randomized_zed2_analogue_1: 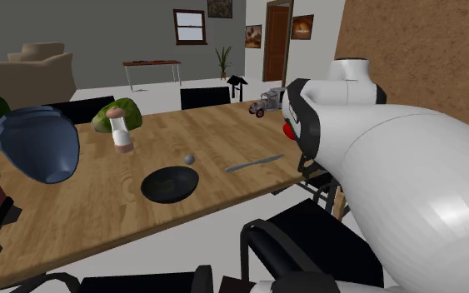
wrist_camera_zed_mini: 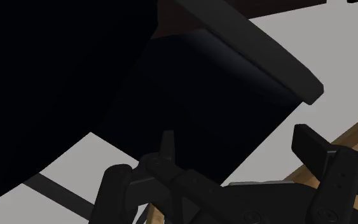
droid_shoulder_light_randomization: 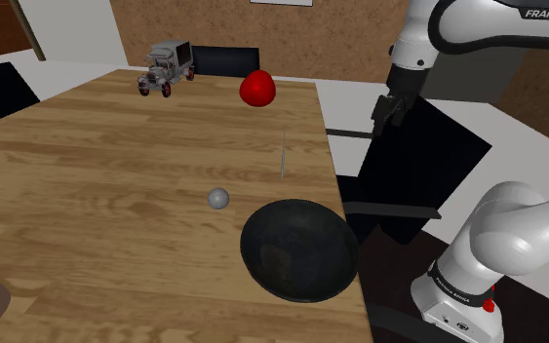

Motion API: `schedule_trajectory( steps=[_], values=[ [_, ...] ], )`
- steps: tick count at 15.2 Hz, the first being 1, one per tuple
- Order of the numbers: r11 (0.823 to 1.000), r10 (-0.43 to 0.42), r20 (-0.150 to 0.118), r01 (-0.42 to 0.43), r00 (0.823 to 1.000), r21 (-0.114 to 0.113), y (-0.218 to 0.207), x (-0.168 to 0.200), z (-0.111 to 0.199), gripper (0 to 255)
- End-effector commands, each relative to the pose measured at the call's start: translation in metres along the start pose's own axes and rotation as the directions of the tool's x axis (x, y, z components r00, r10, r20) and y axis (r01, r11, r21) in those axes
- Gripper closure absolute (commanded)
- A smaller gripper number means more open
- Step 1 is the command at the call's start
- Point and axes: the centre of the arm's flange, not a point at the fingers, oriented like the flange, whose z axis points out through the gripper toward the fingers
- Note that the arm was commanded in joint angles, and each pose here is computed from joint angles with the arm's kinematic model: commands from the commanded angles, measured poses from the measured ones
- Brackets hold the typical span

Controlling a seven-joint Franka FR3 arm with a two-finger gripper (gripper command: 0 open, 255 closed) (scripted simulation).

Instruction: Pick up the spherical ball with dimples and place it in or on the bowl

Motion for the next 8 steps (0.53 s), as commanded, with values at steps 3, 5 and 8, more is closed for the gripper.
schedule_trajectory(
  steps=[3,5,8],
  values=[
    [1.000,0.006,-0.008,-0.006,1.000,0.002,-0.026,0.000,0.000,0],
    [1.000,0.011,-0.015,-0.011,1.000,0.004,-0.052,0.000,-0.001,0],
    [1.000,0.020,-0.027,-0.020,0.999,0.007,-0.091,0.000,-0.002,0]
  ],
)
